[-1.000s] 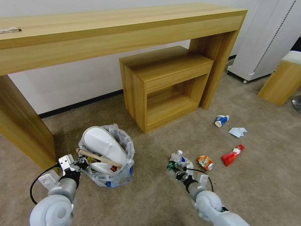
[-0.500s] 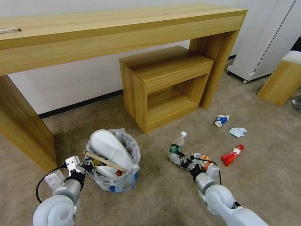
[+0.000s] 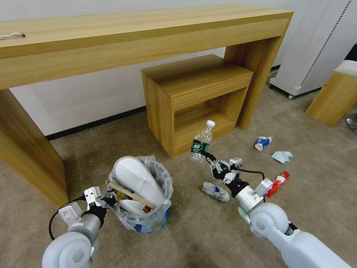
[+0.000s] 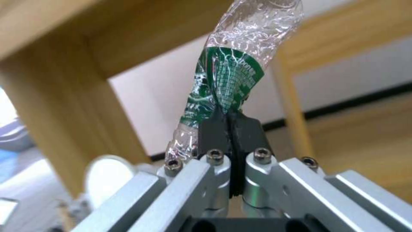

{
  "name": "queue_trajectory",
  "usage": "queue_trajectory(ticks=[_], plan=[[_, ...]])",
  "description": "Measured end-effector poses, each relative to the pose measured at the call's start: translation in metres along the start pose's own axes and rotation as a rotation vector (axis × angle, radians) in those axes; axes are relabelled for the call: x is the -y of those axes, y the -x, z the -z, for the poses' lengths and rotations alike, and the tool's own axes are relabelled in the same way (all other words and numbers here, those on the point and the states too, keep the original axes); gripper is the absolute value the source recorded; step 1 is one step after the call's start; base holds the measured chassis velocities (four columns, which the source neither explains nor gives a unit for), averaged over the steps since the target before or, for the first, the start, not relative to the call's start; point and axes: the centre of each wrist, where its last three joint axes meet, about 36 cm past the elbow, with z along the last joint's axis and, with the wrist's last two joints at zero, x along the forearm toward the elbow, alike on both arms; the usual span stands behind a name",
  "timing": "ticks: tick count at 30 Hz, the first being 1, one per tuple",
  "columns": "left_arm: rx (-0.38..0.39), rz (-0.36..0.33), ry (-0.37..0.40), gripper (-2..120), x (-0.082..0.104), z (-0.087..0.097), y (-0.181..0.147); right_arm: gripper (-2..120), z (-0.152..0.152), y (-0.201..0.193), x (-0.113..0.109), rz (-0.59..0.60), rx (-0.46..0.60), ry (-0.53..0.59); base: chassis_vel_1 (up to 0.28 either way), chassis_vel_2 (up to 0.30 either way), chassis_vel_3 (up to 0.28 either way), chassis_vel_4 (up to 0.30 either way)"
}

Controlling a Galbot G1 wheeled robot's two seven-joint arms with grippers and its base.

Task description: Pick up the trash bin and place the garbage on the floor into it.

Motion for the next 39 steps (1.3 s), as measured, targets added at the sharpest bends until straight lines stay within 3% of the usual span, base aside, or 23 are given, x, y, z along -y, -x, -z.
queue_trajectory(ticks=[7, 11, 21, 29, 39], plan=[[-0.007, -0.003, 0.01, 1, 0.002, -0.003, 0.0, 0, 0.007, 0.007, -0.004, 0.105, 0.016, -0.011, 0.0, 0.0, 0.0, 0.0], [-0.013, -0.008, 0.014, 1, 0.005, -0.006, 0.001, 0, 0.008, 0.014, -0.002, 0.225, 0.011, -0.051, 0.0, 0.0, 0.0, 0.0], [-0.022, -0.011, 0.023, 1, 0.008, -0.011, 0.002, 0, 0.0, 0.028, 0.003, 0.397, -0.067, -0.166, 0.0, 0.0, 0.0, 0.0], [-0.031, -0.011, 0.029, 1, 0.01, -0.015, 0.006, 0, -0.004, 0.041, 0.001, 0.476, -0.15, -0.255, 0.0, 0.0, 0.0, 0.0], [-0.037, -0.008, 0.029, 1, 0.01, -0.018, 0.012, 0, 0.002, 0.054, -0.009, 0.451, -0.253, -0.375, 0.0, 0.0, 0.0, 0.0]])
